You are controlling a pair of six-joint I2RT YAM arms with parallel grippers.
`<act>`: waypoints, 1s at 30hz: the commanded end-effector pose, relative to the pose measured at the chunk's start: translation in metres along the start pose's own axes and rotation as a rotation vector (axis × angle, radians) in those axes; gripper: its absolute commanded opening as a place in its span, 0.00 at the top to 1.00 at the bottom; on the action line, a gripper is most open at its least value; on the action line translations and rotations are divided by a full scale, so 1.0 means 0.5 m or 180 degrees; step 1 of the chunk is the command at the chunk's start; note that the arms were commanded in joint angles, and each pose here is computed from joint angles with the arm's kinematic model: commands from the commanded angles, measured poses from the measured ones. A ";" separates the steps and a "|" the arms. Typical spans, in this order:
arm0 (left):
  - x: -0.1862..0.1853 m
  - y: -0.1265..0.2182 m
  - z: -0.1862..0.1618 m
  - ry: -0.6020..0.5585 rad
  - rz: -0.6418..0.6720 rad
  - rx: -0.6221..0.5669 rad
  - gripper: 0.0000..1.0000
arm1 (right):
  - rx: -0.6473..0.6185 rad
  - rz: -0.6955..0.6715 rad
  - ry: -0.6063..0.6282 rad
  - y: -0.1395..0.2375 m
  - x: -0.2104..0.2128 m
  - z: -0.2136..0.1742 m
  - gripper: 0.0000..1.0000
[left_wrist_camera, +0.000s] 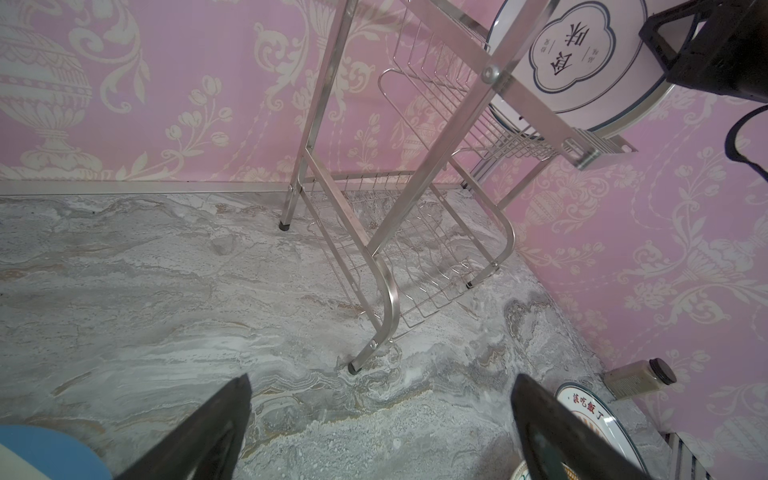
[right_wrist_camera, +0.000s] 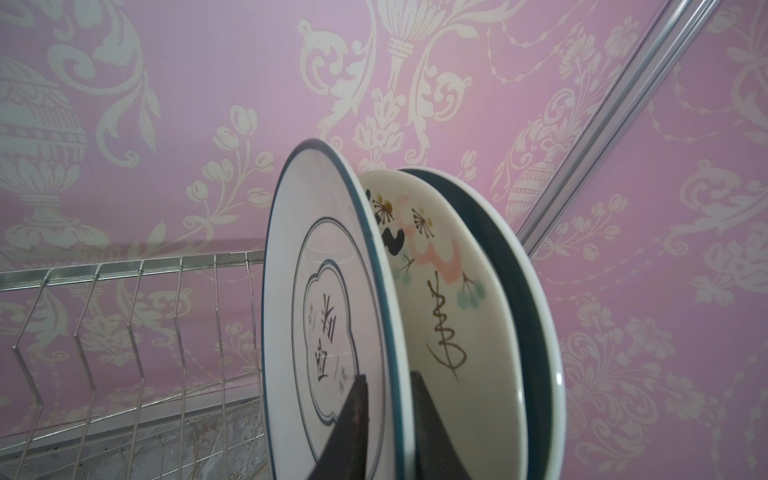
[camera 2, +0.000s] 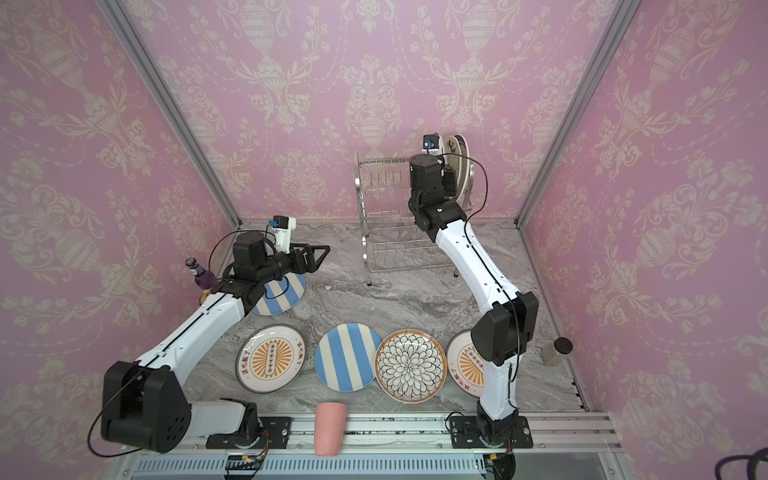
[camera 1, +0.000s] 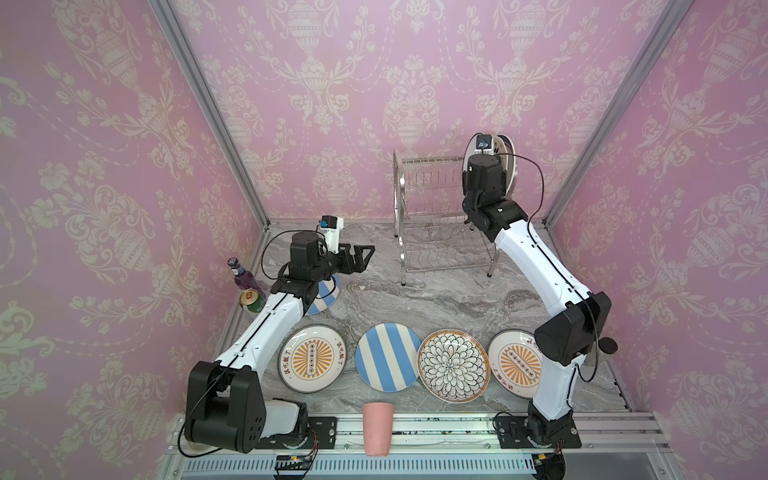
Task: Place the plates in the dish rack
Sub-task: 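Lower the white plate upright into the upper tier beside the cream plate, then open the right gripper and withdraw it from the rack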
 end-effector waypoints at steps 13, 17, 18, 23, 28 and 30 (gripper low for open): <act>-0.001 0.019 0.026 -0.0123 0.0163 -0.0152 0.01 | -0.0229 0.0046 0.0016 0.073 -0.051 0.082 0.65; 0.015 0.028 0.033 -0.0070 0.0390 -0.0205 0.01 | -0.0295 0.0078 0.0039 0.106 -0.072 0.103 0.59; 0.020 0.031 0.036 -0.0052 0.0440 -0.0222 0.01 | -0.0313 0.0113 0.0028 0.118 -0.078 0.109 0.56; 0.039 0.037 0.044 -0.0001 0.0676 -0.0201 0.01 | -0.0359 0.0692 -0.0209 0.177 -0.106 0.128 0.50; 0.060 0.034 0.038 0.0057 0.0906 -0.0021 0.01 | -0.0373 0.1271 -0.0468 0.240 -0.136 0.129 0.49; 0.056 0.040 0.044 0.0059 0.0888 -0.0115 0.01 | -0.0370 0.1474 -0.0534 0.264 -0.146 0.124 0.47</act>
Point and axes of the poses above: each gripper's point midway between its finger pads, its own y axis back along the fingers, its own x axis along the line the jaws close on, z = x × y, the point moved 6 cm from there along y, back along the fingers, and after that the axes turned 7 degrees about y, right-handed, at the moved point
